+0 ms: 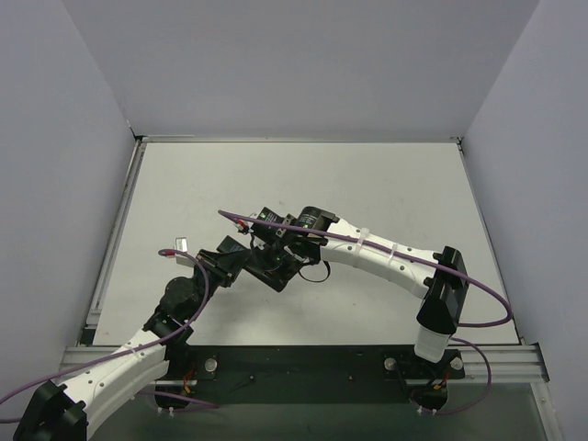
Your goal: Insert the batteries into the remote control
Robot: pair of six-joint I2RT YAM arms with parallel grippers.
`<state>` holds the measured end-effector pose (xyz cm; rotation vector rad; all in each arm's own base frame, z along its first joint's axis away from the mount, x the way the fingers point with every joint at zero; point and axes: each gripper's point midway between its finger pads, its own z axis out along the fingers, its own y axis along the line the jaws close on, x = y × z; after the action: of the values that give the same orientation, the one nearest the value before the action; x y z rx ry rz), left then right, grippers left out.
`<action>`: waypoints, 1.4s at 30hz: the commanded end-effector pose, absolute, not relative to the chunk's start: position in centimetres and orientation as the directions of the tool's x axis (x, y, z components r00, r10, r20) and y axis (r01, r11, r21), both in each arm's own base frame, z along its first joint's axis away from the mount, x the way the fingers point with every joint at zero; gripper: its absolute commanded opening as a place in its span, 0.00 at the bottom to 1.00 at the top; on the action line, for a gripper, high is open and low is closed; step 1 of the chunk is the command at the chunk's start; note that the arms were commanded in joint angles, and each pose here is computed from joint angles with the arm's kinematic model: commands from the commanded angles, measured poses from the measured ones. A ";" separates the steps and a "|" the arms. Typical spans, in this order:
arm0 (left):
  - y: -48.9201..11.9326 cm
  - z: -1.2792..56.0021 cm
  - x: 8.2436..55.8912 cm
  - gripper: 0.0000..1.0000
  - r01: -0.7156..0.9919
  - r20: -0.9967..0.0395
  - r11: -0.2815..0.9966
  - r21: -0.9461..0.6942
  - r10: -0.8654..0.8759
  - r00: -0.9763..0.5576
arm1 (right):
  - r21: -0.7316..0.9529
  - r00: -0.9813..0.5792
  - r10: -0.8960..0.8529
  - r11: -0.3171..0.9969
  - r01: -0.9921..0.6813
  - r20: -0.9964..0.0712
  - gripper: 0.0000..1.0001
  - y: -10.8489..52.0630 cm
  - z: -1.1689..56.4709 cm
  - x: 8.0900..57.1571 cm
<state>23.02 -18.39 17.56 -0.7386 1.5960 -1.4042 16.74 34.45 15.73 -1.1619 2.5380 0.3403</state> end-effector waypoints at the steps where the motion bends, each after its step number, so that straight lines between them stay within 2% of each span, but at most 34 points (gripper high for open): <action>1: -17.6 13.3 21.9 0.00 0.049 -0.186 0.184 -0.982 -0.868 -0.461 | 0.071 -0.615 -0.679 0.646 -0.760 -0.400 0.15 34.2 16.9 16.7; 5: -17.5 13.1 21.8 0.00 0.038 -0.173 0.175 -0.984 -0.871 -0.459 | 0.073 -0.615 -0.679 0.646 -0.760 -0.401 0.19 34.3 16.9 16.7; 13: -17.5 12.8 21.8 0.00 0.019 -0.149 0.158 -0.987 -0.876 -0.459 | 0.067 -0.608 -0.671 0.646 -0.760 -0.424 0.20 34.3 17.6 16.9; 25: -17.5 13.1 21.8 0.00 0.014 -0.118 0.126 -0.992 -0.880 -0.461 | 0.065 -0.610 -0.659 0.654 -0.753 -0.441 0.14 34.7 17.7 17.2; 42: -17.7 13.7 21.7 0.00 0.017 -0.090 0.093 -0.996 -0.879 -0.469 | 0.051 -0.602 -0.647 0.660 -0.749 -0.467 0.15 35.0 18.1 17.8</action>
<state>23.21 -18.16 17.17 -0.8375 1.5889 -1.4370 17.29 34.55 16.20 -1.1429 2.5175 0.3221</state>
